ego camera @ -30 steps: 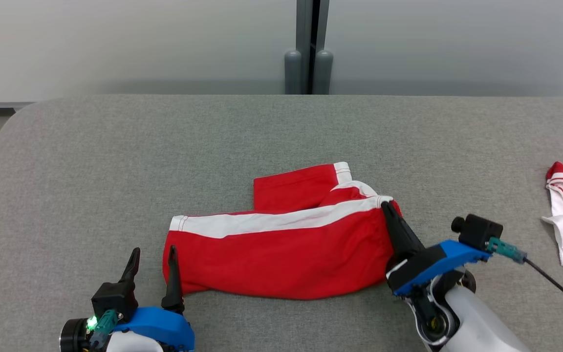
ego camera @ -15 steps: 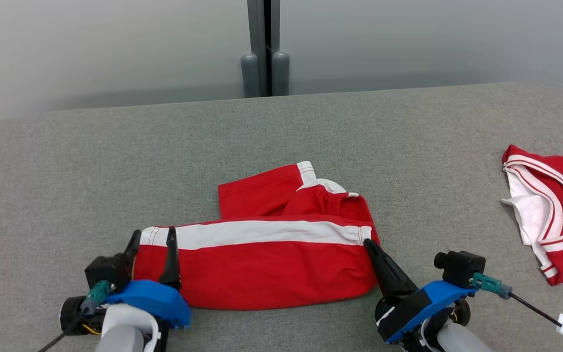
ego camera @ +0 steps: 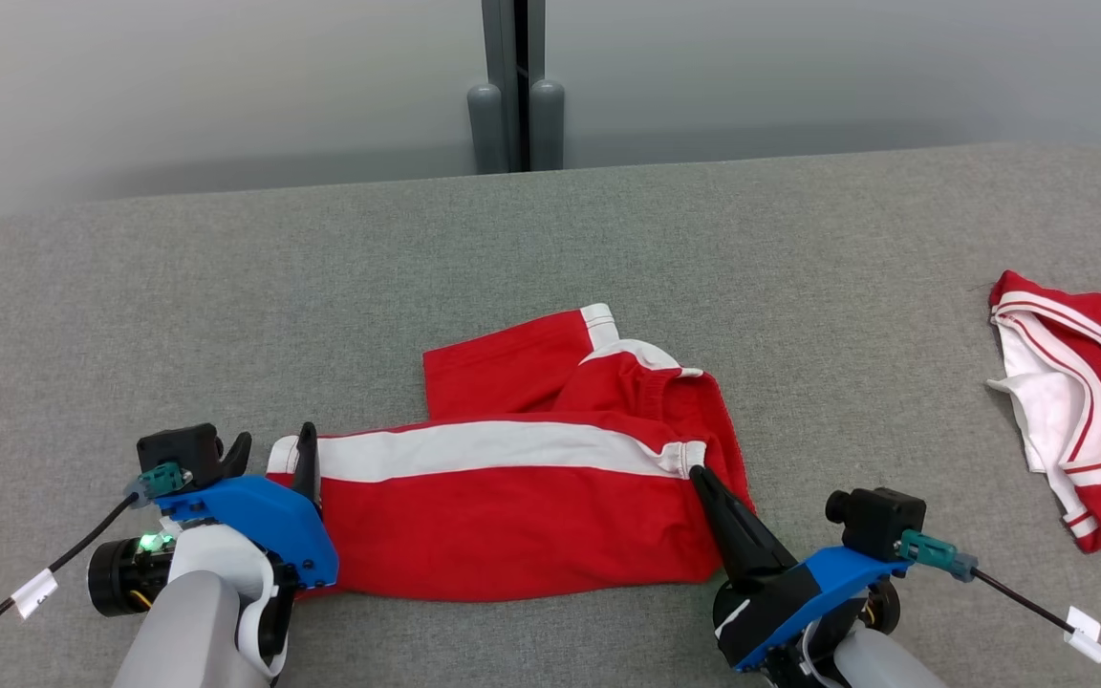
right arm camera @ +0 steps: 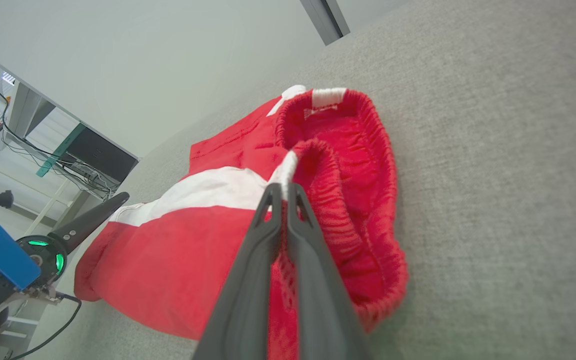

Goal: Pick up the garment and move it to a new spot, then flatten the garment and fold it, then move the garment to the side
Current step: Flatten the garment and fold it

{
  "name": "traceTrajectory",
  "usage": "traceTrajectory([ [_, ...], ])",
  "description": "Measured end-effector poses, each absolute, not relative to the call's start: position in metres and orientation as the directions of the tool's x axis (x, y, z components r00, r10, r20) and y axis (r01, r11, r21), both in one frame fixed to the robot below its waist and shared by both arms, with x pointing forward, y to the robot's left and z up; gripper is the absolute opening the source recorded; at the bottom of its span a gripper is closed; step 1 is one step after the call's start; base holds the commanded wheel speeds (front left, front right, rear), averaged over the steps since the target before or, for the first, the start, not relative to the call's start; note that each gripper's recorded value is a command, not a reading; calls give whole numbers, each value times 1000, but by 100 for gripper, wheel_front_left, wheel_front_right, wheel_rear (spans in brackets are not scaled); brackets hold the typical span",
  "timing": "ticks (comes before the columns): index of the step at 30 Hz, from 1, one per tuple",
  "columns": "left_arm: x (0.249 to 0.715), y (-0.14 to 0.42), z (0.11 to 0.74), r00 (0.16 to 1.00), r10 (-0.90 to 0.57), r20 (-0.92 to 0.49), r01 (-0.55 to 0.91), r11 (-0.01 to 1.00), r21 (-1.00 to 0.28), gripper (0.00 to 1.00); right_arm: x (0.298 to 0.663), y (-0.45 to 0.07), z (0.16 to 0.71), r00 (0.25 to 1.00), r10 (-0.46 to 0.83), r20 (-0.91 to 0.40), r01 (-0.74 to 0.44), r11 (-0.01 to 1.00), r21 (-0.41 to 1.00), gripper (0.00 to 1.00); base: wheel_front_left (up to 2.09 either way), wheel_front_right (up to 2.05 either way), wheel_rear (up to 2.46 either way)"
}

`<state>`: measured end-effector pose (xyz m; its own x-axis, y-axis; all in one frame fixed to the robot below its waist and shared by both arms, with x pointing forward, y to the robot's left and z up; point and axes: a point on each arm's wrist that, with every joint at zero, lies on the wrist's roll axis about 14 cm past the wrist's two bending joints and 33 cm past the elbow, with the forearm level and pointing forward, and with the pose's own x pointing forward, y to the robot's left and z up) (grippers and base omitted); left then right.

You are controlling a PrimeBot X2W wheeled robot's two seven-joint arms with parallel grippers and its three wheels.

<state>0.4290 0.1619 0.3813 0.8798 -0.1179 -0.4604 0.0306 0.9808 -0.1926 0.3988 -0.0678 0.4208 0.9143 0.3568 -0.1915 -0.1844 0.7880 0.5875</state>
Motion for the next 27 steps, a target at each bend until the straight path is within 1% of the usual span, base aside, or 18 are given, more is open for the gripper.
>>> traceTrajectory([
  [4, 425, 161, 374, 849, -129, -513, 32, 980, -194, 100, 401, -65, 421, 912, 362, -191, -190, 788, 586, 0, 0, 0, 0],
  [9, 423, 156, 371, 823, -155, -546, 32, 973, -227, 100, 400, -63, 419, 910, 365, -196, -189, 787, 588, 0, 0, 0, 0],
  [18, 422, 154, 374, 810, -170, -561, 39, 971, -238, 100, 401, -64, 418, 911, 360, -201, -184, 790, 584, 0, 0, 0, 0],
  [23, 415, 151, 369, 786, -184, -591, 45, 969, -242, 100, 401, -63, 418, 913, 358, -198, -183, 791, 583, 0, 0, 0, 0],
  [27, 417, 151, 373, 793, -181, -581, 48, 970, -238, 100, 401, -64, 419, 913, 356, -197, -182, 791, 583, 0, 0, 0, 0],
])
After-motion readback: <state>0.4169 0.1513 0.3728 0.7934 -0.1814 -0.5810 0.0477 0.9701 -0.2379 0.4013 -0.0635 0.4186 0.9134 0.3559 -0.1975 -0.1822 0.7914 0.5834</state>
